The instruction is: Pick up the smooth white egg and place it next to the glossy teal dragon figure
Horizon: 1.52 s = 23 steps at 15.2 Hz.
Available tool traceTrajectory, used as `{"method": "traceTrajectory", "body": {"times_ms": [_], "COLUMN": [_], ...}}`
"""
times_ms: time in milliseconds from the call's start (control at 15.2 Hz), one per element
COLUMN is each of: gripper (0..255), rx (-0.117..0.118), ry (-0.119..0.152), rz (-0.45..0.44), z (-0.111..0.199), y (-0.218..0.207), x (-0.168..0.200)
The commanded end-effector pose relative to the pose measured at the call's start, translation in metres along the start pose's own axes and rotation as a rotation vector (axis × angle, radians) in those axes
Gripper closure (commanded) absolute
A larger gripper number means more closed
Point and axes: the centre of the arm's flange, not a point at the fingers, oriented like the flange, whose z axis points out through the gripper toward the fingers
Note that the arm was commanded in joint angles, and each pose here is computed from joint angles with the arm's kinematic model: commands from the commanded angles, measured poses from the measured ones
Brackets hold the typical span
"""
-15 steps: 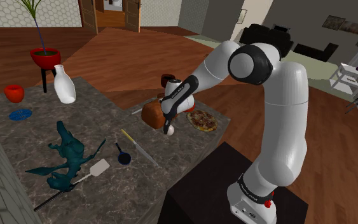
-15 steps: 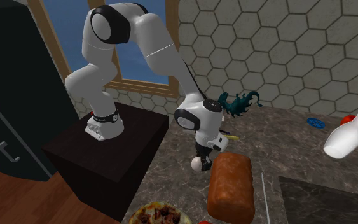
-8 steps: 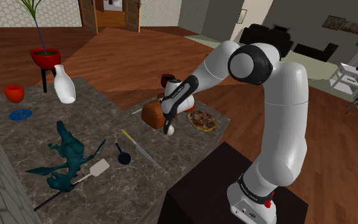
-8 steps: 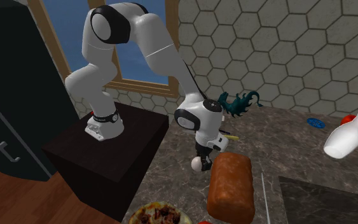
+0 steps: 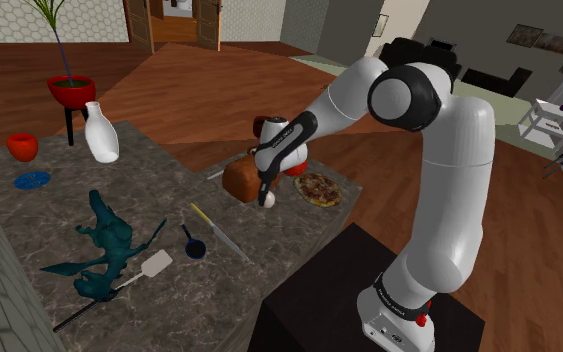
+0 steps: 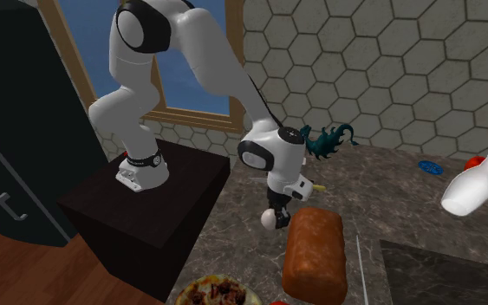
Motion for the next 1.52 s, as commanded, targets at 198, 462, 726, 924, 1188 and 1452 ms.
{"method": "traceTrajectory", "body": {"times_ms": [198, 462, 726, 924, 1188, 1452], "gripper": [255, 255, 255, 255, 255, 255], "rx": [0.000, 0.000, 0.000, 0.000, 0.000, 0.000], "ry": [0.000, 0.000, 0.000, 0.000, 0.000, 0.000], "rz": [0.000, 0.000, 0.000, 0.000, 0.000, 0.000], "z": [-0.026, -0.047, -0.068, -0.084, -0.105, -0.126], "y": [-0.002, -0.003, -0.003, -0.004, -0.004, -0.005], "x": [-0.001, -0.002, -0.002, -0.003, -0.003, -0.004]}}
